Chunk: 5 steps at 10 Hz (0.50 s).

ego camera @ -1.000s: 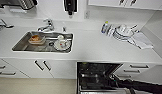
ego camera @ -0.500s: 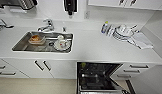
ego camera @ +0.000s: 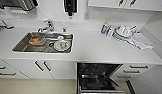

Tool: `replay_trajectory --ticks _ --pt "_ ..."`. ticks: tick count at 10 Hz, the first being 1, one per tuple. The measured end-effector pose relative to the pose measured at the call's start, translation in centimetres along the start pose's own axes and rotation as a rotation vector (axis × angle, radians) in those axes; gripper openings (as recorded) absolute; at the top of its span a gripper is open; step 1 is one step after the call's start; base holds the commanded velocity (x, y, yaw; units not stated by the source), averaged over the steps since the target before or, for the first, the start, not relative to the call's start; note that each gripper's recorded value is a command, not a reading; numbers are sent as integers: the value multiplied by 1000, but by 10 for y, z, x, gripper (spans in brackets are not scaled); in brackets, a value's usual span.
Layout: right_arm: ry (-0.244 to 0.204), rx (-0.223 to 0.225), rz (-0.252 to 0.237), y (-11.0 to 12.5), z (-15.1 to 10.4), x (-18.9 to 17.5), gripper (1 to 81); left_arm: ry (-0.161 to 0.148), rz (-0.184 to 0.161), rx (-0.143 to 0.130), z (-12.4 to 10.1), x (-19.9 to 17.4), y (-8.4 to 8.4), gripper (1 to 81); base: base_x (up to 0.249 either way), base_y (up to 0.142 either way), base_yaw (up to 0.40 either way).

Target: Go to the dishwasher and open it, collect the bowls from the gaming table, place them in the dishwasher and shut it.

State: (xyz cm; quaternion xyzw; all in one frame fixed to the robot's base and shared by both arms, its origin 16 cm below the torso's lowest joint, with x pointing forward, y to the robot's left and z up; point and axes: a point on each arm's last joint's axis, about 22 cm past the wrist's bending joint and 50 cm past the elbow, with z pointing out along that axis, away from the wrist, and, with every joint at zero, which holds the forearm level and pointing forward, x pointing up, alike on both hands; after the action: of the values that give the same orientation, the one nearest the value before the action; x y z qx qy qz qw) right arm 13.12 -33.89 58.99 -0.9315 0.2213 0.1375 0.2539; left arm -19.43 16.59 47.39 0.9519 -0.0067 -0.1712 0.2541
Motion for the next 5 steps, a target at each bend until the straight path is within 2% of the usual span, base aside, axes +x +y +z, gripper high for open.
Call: replay_trajectory --ticks 2,3,5 --pt "6 9 28 13 7 -31 811 28 22 27 -9 28 -20 811 0 0 0" --pt "31 24 42 15 11 -39 811 48 34 38 -11 46 -26 811 0 0 0" --pt "73 39 60 18 23 -44 811 72 45 32 -11 66 -21 811 0 0 0"
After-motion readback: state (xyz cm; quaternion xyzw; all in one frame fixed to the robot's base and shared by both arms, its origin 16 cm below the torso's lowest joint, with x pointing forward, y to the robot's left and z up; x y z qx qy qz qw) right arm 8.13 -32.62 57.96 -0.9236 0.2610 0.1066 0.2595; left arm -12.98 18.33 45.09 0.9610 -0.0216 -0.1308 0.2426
